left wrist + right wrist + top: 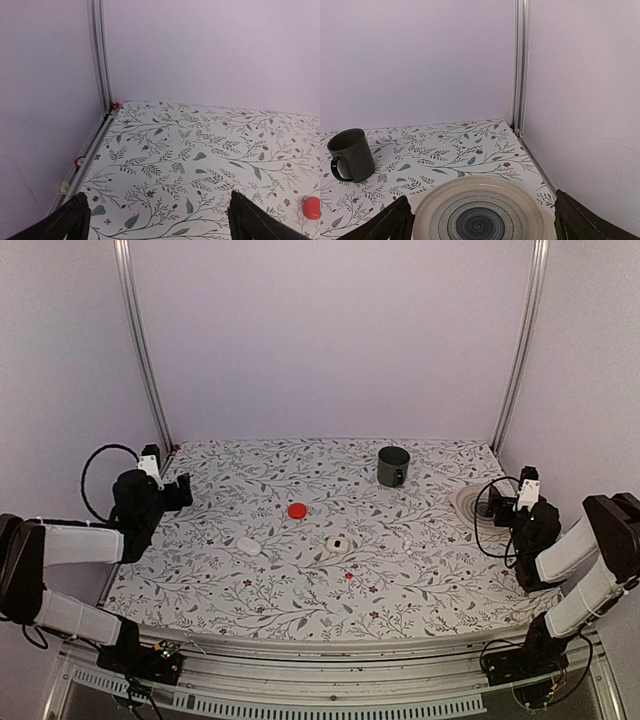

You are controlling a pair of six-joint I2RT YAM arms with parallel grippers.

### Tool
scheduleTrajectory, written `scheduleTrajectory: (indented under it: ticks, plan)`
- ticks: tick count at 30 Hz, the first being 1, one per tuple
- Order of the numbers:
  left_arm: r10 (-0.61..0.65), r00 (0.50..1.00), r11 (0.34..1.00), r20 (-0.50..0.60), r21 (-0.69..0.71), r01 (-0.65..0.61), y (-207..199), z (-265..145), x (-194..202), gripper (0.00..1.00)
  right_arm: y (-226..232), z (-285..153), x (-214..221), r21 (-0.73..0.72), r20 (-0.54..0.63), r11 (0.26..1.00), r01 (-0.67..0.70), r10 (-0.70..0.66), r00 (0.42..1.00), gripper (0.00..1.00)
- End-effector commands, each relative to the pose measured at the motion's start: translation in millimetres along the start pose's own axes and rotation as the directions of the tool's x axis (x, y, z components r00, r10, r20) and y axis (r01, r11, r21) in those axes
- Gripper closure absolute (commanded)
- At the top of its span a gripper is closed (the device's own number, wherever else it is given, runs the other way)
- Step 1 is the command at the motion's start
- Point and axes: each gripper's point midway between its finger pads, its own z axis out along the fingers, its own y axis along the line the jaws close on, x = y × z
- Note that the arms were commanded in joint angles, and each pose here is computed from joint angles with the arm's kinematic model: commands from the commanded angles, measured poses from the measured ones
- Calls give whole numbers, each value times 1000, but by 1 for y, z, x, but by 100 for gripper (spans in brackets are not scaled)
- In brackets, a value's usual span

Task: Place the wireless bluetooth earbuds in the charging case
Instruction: Reset both arms

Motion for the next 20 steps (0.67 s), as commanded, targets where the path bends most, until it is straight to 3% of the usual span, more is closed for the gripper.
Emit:
scheduleTrajectory:
  ticks: [1, 4, 8, 11, 20]
  plan:
    - [94, 984, 961, 154, -272, -49, 54, -21, -3, 4, 3, 3, -8, -25, 27, 1000, -1, 1, 1000, 1]
    - [81, 951, 975, 298, -223, -13, 56, -40, -7, 4, 3, 3, -7, -24, 27, 1000, 0, 0, 1000, 1]
    - [129, 936, 984, 328, -158, -80, 43, -34, 3, 4, 4, 4, -7, -26, 24, 1000, -1, 1, 1000, 1]
    - [117, 959, 989, 256, -116, -90, 37, -22, 12, 4, 4, 4, -7, -26, 25, 1000, 0, 1, 1000, 1]
    - [129, 963, 989, 235, -106, -107, 36, -11, 12, 4, 4, 5, -6, -27, 19, 1000, -5, 5, 1000, 1]
